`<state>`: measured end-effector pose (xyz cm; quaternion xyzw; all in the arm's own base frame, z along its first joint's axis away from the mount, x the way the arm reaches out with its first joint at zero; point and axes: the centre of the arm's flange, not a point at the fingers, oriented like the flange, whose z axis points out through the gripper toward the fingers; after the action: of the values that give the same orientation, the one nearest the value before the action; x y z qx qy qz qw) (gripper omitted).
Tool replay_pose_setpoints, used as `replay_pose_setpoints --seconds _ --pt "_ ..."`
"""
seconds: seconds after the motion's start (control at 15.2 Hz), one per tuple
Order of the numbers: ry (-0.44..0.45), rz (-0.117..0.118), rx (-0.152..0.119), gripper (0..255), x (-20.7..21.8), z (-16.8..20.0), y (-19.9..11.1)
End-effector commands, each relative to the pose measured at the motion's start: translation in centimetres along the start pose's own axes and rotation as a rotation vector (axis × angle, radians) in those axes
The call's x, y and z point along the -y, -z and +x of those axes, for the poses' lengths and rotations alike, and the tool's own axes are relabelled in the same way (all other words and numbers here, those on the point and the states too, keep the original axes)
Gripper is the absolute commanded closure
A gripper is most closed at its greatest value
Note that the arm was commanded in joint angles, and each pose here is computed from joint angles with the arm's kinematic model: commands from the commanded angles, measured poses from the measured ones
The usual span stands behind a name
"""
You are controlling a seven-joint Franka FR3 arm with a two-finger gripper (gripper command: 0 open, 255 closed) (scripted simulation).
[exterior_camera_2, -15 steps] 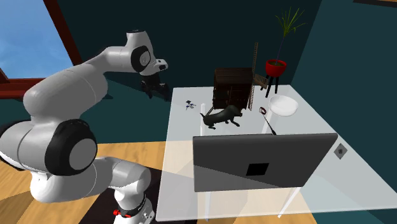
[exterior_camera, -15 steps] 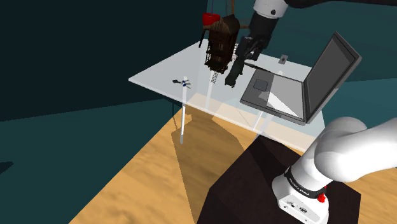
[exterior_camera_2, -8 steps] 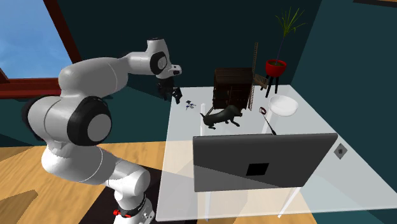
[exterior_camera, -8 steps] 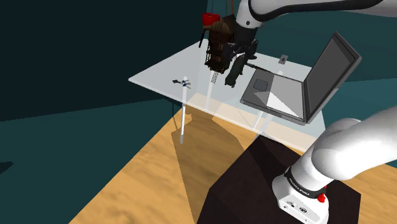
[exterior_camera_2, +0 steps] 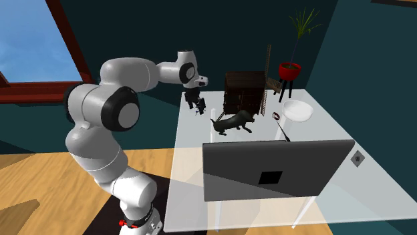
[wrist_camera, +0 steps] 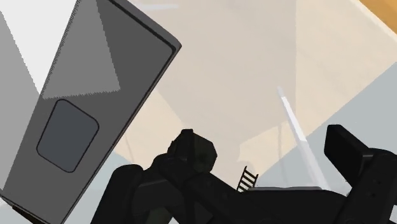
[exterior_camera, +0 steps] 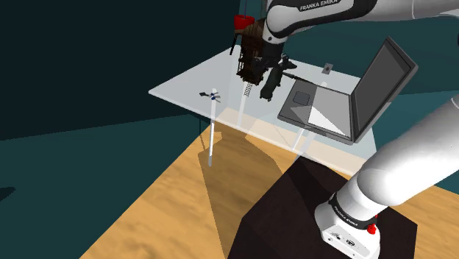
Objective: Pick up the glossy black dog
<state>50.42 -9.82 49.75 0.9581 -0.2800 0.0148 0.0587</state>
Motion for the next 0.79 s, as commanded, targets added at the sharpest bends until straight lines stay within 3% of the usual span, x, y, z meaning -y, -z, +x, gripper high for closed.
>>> replay_pose_setpoints --seconds 0.0,0.59,0.73 --pt "-0.064 -0.012 0.013 0 -0.5 1.9 -1.7" --pt "-0.343 -0.066 0.074 0 -5.2 10.2 -9.4" --pt "-0.347 -0.066 0.075 0 -5.3 10.3 -10.0"
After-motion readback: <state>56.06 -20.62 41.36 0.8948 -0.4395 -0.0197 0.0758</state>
